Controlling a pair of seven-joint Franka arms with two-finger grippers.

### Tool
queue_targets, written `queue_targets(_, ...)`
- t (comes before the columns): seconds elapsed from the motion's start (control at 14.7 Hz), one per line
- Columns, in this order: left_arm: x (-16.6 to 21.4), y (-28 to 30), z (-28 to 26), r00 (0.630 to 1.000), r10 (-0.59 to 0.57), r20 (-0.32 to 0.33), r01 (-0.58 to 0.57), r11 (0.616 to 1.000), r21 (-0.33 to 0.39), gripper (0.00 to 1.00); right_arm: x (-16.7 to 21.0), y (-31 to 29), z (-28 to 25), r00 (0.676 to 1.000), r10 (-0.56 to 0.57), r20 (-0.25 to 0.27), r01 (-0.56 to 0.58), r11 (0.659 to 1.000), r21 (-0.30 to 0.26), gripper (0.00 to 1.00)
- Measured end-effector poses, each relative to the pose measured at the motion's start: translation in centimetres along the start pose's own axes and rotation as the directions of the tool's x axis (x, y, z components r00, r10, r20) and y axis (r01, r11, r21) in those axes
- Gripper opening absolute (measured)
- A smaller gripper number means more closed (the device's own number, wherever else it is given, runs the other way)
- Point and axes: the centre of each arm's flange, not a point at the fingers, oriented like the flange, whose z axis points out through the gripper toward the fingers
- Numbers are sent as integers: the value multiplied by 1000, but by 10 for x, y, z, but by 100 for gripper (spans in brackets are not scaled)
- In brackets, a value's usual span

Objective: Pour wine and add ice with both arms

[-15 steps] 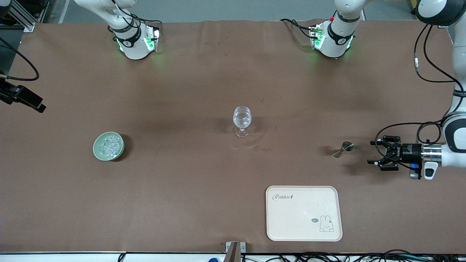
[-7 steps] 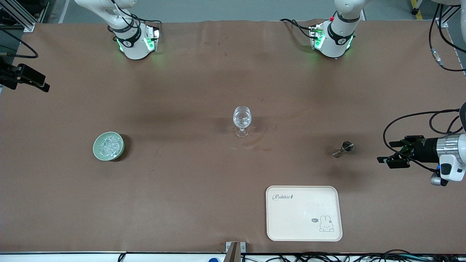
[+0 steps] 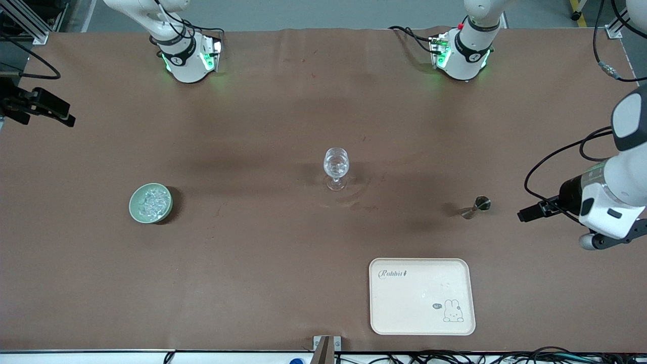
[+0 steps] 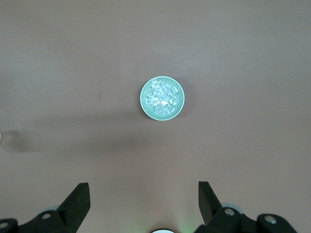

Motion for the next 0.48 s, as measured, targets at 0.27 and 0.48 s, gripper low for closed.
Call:
queue_targets(0.27, -12, 11, -42, 975, 208, -75, -204, 977, 55, 100, 2, -1, -2, 1000, -11, -20, 11, 1000, 1, 99)
queue_targets(0.48, -28, 30, -72, 951, 287, -118, -280, 957, 75, 100, 2, -1, -2, 998, -54, -21, 54, 999, 0, 99)
